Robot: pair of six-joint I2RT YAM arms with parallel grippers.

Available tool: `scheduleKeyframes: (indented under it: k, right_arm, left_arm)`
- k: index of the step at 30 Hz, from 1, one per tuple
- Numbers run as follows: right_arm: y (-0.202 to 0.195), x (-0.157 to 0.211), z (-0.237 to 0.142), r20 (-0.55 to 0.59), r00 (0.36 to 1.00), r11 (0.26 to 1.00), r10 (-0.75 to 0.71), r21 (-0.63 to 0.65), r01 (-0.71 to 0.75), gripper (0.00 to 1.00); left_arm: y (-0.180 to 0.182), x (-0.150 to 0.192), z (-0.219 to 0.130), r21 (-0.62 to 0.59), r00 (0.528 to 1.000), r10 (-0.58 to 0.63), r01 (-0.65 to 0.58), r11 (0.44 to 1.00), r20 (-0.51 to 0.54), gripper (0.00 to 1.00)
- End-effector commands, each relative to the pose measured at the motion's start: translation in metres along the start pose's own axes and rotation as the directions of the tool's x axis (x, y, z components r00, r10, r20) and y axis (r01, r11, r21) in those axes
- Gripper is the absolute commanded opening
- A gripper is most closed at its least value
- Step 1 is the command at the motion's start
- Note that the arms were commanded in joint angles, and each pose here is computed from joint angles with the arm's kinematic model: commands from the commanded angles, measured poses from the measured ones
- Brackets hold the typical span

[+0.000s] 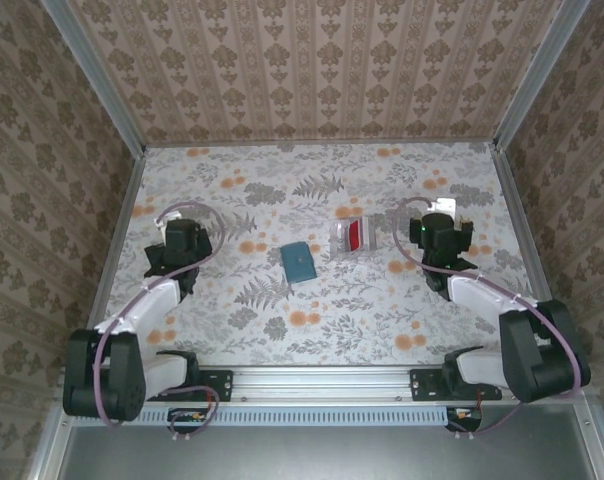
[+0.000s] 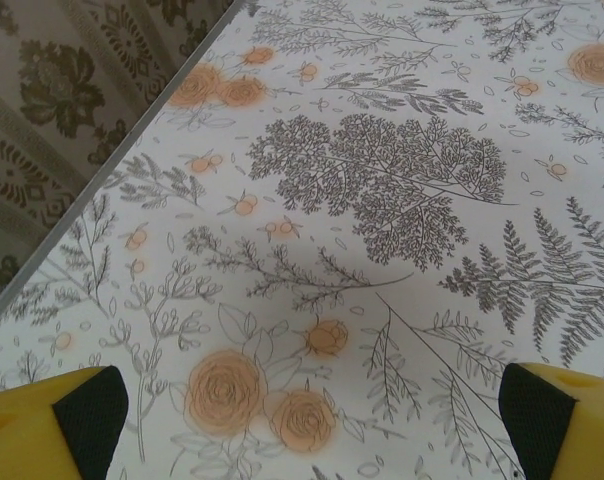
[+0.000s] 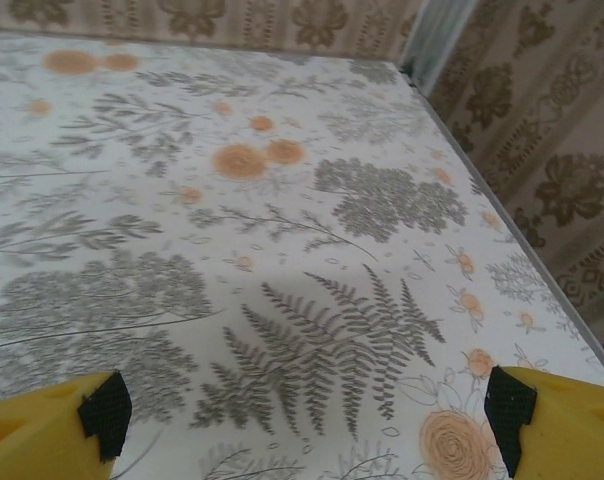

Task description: Put the credit cards into the card holder

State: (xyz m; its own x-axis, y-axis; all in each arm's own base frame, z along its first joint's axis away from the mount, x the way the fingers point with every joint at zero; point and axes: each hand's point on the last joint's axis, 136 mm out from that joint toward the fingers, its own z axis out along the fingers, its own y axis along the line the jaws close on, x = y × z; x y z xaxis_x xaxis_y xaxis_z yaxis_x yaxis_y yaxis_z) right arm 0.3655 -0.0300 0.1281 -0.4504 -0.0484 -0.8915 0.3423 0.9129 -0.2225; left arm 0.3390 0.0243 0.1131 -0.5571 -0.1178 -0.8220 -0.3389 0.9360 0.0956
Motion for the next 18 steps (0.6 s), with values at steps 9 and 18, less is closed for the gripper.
scheduleKeyframes:
  k: [9,18]
  right_arm:
    - [0.019,-0.001,0.021,0.131,0.986,0.986,0.108,-0.139,-0.089,1.00]
    - [0.030,0.010,0.030,0.092,0.987,0.959,0.128,-0.264,-0.100,1.00]
  left_arm:
    - [-0.015,-0.030,0.015,0.133,0.941,0.067,-0.116,0.984,0.332,1.00]
    - [-0.047,-0.014,0.048,0.296,0.954,0.121,-0.204,0.933,0.275,1.00]
